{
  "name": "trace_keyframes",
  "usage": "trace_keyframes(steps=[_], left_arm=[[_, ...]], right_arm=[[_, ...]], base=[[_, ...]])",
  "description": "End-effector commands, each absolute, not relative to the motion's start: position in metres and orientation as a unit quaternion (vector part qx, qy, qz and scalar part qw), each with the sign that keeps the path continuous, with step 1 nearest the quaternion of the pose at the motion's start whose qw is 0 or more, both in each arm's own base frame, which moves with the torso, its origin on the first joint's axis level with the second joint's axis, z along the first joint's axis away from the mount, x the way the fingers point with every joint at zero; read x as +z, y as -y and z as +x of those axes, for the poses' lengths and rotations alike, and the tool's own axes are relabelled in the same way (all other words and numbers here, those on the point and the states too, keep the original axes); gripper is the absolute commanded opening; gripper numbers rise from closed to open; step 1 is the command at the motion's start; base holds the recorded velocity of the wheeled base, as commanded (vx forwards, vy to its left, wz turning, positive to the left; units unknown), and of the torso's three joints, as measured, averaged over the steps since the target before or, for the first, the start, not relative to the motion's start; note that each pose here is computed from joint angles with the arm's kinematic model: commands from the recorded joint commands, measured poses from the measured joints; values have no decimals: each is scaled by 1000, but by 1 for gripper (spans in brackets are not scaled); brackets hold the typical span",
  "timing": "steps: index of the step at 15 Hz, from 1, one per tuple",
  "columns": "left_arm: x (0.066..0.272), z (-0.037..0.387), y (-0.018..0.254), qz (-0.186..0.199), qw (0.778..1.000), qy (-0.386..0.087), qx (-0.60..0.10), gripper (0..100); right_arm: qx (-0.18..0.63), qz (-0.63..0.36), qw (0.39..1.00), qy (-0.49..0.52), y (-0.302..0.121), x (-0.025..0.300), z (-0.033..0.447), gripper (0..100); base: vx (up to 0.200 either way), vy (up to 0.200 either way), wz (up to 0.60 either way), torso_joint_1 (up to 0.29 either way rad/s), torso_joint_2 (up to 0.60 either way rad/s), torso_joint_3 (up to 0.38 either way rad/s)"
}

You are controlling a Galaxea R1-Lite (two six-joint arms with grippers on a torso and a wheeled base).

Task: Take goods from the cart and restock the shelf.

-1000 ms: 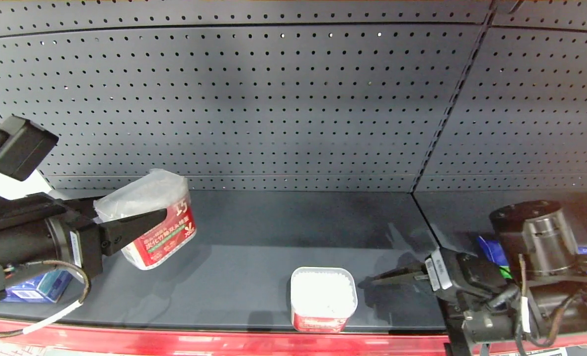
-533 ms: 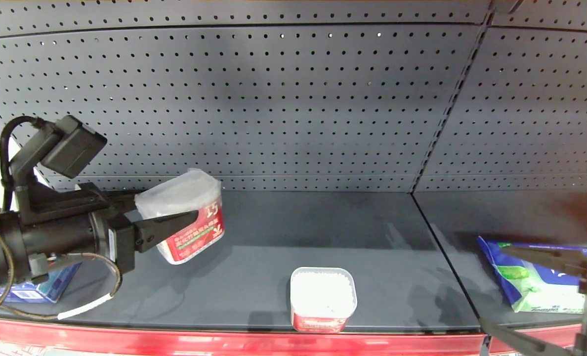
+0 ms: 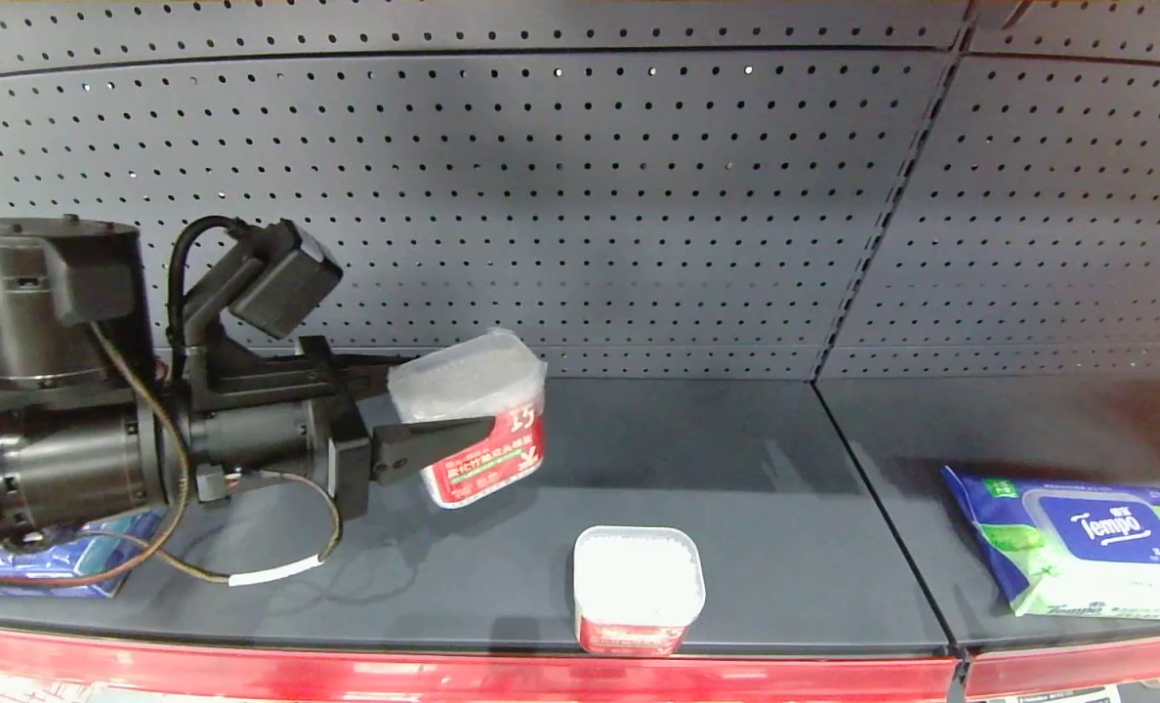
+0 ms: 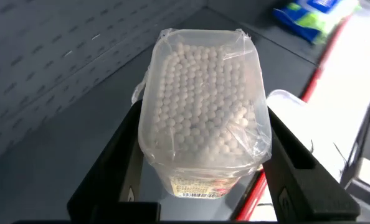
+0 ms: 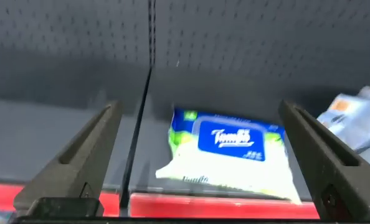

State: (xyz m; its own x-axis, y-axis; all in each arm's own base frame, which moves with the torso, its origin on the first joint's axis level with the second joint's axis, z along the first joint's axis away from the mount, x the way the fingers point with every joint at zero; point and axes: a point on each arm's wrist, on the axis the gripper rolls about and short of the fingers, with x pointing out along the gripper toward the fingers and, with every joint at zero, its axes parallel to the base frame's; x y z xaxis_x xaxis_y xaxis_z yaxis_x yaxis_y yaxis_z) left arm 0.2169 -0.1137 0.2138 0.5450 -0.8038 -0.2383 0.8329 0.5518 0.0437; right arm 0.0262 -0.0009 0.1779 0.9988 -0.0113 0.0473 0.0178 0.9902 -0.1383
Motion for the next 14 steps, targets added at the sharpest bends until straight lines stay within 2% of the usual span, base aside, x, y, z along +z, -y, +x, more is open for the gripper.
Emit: trace_keyframes(steps=[1,2,7,11,14], left_arm=[[198,244,127,89,856,-96,-500,0],[197,248,129,91,852,-90,-507,0],[167,286,149,106,803,-73,-582,0],[146,311,155,116,788,-57,-603,0],[140,325,163,110,775,-54,-620,0]], right_arm=[[-11,-75,995,57,0,187,18,100],[-12,-76,995,61,0,189,17,100],[-13,-81,994,74,-1,200,17,100],[-13,-87,993,77,0,207,19,100],[-13,-92,993,71,0,207,22,100]], base=[[0,0,0,0,0,0],[0,0,0,0,0,0],[0,0,0,0,0,0],[0,0,0,0,0,0],[0,0,0,0,0,0]])
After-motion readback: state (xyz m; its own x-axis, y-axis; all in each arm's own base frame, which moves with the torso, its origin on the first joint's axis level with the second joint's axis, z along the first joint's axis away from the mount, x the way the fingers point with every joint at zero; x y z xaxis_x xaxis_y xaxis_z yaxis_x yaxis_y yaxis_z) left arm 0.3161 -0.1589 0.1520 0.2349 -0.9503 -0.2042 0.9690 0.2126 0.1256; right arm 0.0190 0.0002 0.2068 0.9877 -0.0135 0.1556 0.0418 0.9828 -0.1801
